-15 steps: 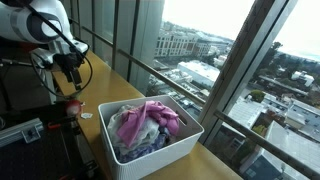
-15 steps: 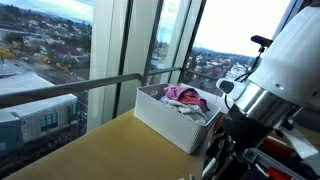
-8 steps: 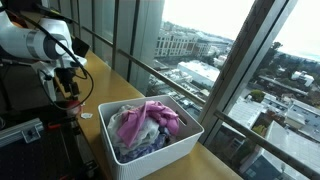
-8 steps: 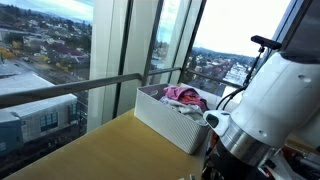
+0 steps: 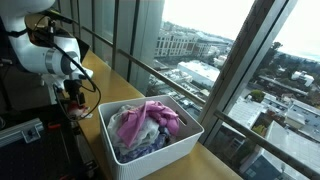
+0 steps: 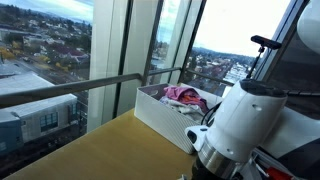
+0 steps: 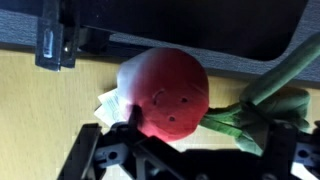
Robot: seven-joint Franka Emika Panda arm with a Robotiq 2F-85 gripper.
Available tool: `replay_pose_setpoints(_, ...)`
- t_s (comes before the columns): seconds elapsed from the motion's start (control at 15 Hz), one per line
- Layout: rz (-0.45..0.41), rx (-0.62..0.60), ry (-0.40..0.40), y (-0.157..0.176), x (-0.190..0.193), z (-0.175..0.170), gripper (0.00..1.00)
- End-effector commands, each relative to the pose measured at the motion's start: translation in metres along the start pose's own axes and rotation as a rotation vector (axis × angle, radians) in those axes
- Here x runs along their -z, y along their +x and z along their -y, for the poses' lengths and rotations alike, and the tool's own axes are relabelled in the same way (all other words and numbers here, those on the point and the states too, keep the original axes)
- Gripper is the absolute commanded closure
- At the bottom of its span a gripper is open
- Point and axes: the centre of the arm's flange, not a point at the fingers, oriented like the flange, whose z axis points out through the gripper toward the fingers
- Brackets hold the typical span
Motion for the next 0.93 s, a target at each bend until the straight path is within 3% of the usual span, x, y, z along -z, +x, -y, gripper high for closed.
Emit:
replay_pose_setpoints(0.0,-0.006,0.004,0.002,0.007,-0.036,-0.013,0.00)
replay_pose_setpoints(0.13,-0.001,-0.003,0.001,0.011,-0.044,-0.021,0.00)
replay_pose_setpoints(0.2,0.000,-0.012,0.002,0.015,-0.046,-0.025,0.25)
replay_pose_setpoints(0.27,-0.001,-0.017,0.004,0.018,-0.046,-0.028,0.26)
replay_pose_setpoints(0.87,-0.050,-0.064,0.051,0.049,0.027,-0.053,0.93)
